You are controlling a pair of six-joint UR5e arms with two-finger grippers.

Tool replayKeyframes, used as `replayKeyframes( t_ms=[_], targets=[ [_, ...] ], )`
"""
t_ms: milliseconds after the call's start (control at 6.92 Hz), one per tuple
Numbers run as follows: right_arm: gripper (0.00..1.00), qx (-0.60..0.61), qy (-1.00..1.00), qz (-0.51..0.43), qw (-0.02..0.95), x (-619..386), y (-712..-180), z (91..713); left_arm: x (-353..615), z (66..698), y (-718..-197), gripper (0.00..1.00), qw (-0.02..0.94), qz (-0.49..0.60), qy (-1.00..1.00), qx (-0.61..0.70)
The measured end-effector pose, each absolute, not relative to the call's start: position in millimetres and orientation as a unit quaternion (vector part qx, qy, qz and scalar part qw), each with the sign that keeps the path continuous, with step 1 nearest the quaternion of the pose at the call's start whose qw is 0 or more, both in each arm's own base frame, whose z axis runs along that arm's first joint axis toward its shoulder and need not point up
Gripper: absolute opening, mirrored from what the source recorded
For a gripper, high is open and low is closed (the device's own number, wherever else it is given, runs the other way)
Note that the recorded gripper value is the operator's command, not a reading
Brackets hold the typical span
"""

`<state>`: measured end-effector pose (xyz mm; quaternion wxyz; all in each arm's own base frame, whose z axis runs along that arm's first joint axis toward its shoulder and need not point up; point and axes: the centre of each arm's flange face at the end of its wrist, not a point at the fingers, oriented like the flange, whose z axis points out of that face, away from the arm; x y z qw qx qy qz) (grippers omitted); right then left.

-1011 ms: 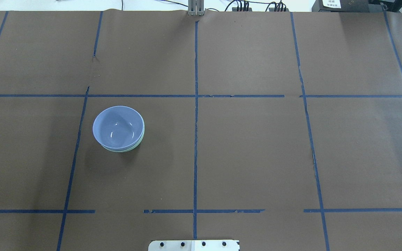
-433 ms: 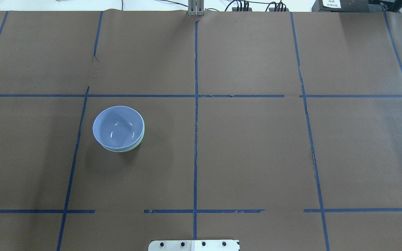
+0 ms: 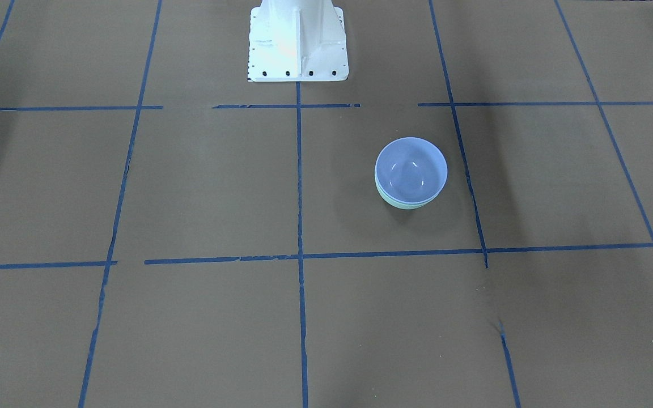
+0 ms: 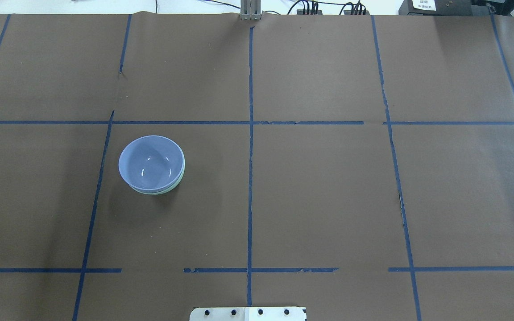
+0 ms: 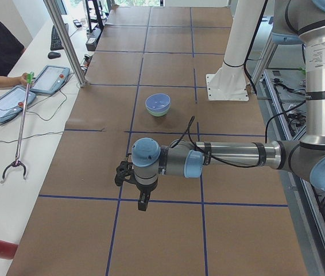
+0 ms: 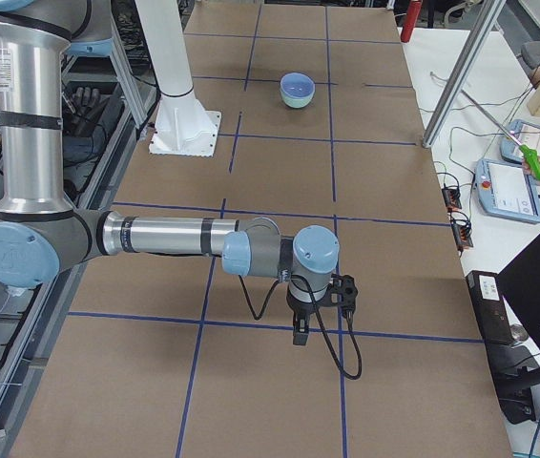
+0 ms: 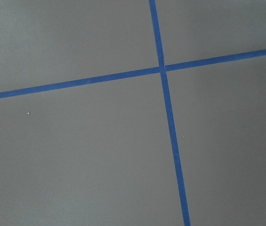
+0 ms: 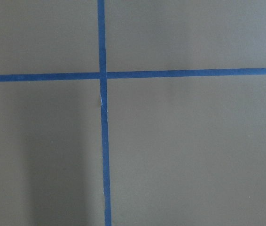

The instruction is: Stack blue bowl on green bowl

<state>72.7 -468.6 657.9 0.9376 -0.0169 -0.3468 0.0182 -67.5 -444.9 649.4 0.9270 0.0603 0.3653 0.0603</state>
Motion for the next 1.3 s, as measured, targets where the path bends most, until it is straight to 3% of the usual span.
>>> replayKeyframes(
  t_ms=[1300],
  targets=[
    [1.00,-0.017,-0.347,0.018,0.938,72.7,-468.6,657.9,-67.7,646.9,-446.0,1.00,0.927,0.061,0.365,0.063]
  ],
)
